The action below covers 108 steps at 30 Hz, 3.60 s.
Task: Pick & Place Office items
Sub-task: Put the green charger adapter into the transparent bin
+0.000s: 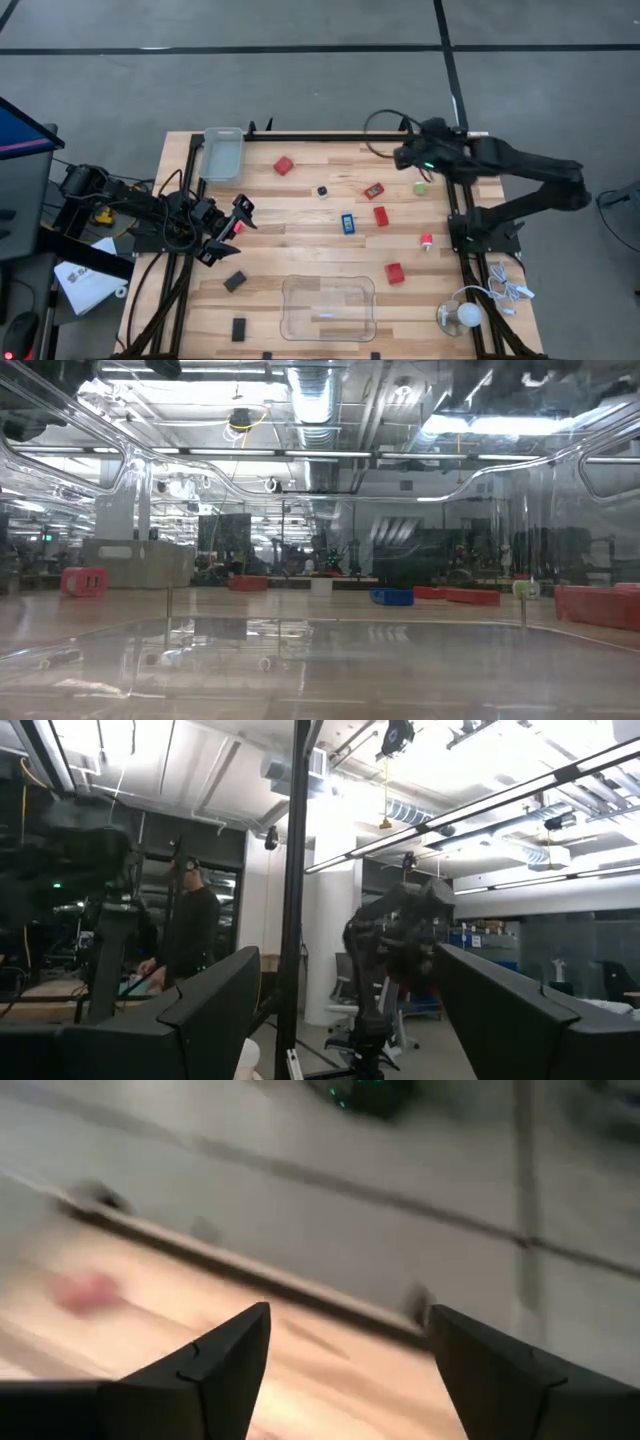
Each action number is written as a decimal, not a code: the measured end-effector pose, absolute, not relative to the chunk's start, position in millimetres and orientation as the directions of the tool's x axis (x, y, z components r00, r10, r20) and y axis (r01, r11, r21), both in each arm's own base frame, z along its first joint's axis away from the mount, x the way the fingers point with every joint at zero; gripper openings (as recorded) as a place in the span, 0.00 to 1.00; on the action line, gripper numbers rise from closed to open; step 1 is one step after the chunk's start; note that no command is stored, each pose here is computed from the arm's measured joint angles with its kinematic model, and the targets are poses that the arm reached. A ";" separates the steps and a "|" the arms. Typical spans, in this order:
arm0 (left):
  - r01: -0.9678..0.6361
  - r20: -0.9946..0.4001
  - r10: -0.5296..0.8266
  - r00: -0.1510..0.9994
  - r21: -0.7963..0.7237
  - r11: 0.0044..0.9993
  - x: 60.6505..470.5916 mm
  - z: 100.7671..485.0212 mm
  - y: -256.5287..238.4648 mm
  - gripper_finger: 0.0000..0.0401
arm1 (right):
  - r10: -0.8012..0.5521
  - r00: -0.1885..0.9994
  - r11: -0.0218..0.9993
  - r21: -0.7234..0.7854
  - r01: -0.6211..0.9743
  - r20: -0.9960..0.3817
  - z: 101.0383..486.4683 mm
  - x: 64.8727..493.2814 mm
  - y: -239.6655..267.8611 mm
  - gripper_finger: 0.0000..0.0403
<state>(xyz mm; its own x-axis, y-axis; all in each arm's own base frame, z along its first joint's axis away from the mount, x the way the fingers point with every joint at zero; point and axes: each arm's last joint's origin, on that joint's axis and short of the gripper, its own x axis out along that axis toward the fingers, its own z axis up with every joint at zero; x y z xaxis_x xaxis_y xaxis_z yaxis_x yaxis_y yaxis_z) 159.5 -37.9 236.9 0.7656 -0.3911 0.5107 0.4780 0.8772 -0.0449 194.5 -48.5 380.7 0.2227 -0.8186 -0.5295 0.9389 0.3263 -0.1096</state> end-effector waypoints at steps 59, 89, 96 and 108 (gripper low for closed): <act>0.462 0.487 -0.366 0.793 -0.090 0.882 161.4 234.3 -37.4 0.74 | -0.283 -0.018 0.224 -0.084 0.971 -0.959 130.9 150.8 -124.9 0.66; 0.463 0.477 -0.367 0.798 -0.096 0.881 162.0 233.3 -37.5 0.74 | -0.279 -0.022 0.232 -0.090 0.969 -0.960 134.9 147.1 -122.9 0.32; 0.463 0.477 -0.367 0.799 -0.096 0.881 162.0 233.3 -37.5 0.74 | -0.279 0.008 0.318 -0.085 0.944 -0.960 134.9 158.0 -109.0 0.31; 0.460 0.456 -0.370 0.810 -0.103 0.882 163.1 231.2 -37.8 0.74 | -0.286 0.319 0.558 0.114 0.822 -0.904 162.3 189.7 -65.5 0.31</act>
